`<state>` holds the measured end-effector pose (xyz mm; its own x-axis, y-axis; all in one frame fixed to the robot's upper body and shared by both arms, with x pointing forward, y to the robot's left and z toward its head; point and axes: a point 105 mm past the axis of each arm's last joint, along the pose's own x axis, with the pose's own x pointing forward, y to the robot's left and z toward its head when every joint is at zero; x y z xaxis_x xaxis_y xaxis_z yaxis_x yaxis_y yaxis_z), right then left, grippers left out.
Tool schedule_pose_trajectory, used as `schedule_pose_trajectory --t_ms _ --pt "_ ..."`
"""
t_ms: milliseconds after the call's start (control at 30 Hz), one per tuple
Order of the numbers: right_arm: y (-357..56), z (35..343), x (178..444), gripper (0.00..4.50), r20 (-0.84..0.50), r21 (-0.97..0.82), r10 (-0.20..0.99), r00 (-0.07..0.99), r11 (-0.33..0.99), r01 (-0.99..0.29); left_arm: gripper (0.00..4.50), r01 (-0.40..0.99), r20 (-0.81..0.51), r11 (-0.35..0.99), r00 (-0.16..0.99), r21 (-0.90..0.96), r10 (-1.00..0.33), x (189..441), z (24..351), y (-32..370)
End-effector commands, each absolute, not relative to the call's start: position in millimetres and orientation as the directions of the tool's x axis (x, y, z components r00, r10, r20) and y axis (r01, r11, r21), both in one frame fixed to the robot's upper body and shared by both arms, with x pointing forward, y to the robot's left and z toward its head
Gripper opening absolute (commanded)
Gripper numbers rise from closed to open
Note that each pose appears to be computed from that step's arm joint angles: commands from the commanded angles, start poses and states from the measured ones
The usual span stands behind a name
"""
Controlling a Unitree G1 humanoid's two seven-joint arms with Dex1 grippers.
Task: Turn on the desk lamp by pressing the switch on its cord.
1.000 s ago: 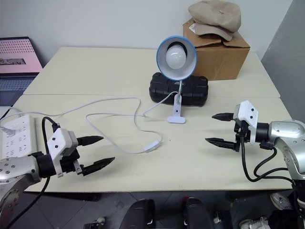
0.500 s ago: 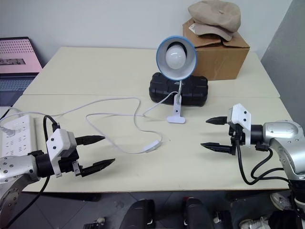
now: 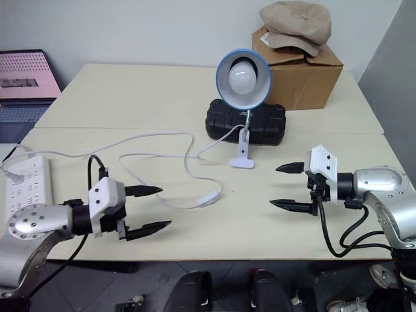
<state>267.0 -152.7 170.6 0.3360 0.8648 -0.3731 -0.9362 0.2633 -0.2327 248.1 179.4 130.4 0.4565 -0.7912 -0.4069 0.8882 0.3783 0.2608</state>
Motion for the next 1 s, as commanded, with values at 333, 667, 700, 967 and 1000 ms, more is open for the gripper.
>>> schedule_pose_trajectory --t_ms 333,667,700,967,1000 --pt "-147.4 175.8 246.5 4.5 -0.373 -0.254 0.846 0.382 0.303 -0.919 4.48 0.921 -0.412 0.263 0.367 0.286 -0.834 282.5 92.6 137.9" --pt "-148.2 175.5 240.3 4.5 -0.372 -0.249 0.838 0.398 0.323 -0.913 3.76 0.92 -0.406 0.263 0.367 0.291 -0.837 292.4 80.3 132.0" --pt "-147.9 175.4 240.1 4.5 -0.372 -0.248 0.838 0.398 0.323 -0.913 3.55 0.92 -0.404 0.264 0.368 0.291 -0.837 293.0 80.1 131.4" --pt "-146.0 176.3 240.9 4.5 -0.373 -0.251 0.84 0.394 0.317 -0.914 1.85 0.91 -0.4 0.275 0.387 0.309 -0.831 297.0 75.7 129.5" --pt "-145.6 176.4 241.3 4.5 -0.373 -0.252 0.84 0.393 0.316 -0.915 1.65 0.908 -0.395 0.28 0.392 0.312 -0.831 297.9 75.4 128.8"
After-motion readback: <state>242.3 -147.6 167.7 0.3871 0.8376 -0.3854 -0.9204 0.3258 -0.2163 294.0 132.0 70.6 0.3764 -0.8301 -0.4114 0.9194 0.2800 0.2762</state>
